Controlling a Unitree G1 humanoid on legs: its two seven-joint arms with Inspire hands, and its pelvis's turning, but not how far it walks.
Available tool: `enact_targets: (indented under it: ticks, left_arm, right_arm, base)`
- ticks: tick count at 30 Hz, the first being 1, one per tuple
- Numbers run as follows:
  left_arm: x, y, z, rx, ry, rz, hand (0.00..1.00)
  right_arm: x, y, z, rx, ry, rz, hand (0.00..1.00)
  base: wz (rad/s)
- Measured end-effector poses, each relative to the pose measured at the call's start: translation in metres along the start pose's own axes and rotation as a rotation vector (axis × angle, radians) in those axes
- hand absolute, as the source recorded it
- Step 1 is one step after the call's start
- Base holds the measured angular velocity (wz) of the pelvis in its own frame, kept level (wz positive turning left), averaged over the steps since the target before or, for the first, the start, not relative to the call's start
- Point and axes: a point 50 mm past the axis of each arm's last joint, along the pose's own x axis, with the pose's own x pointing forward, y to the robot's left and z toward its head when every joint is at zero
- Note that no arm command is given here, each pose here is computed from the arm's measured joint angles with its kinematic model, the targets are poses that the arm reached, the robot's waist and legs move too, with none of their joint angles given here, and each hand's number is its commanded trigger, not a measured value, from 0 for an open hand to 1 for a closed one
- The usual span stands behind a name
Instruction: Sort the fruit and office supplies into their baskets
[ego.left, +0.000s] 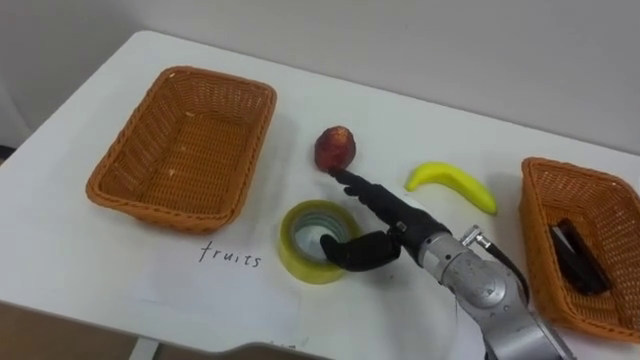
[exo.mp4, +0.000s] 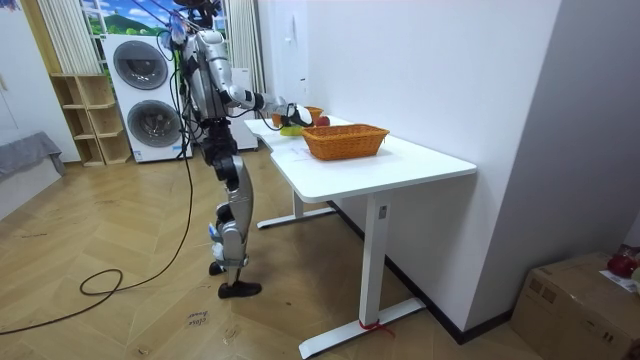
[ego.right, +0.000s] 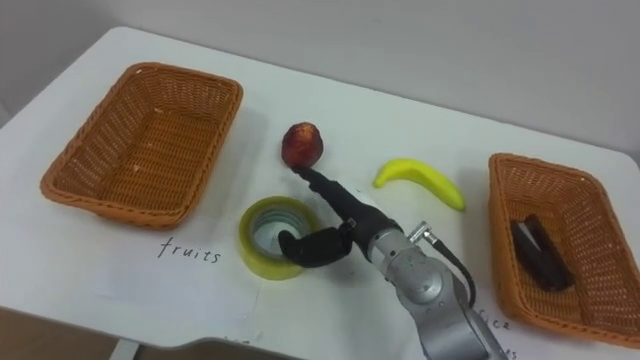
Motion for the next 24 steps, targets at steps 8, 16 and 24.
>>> enact_targets:
  ticks: [8,16,24]
  left_arm:
    - [0.004,0.011,0.000,-0.015,-0.004,0.019,0.00]
    - [0.004,0.013,-0.003,-0.013,0.007,0.022,0.00]
    - [0.006,0.016,-0.007,-0.036,0.025,0.017,0.00]
  right_arm:
    - [0.001,-0.004,0.001,-0.032,0.015,0.032,0.00]
    - [0.002,-0.006,0.000,-0.051,0.039,0.083,0.00]
    - [0.000,-0.008,0.002,-0.092,0.052,0.125,0.00]
  base:
    - [0.00]
    - [0.00]
    - [0.01]
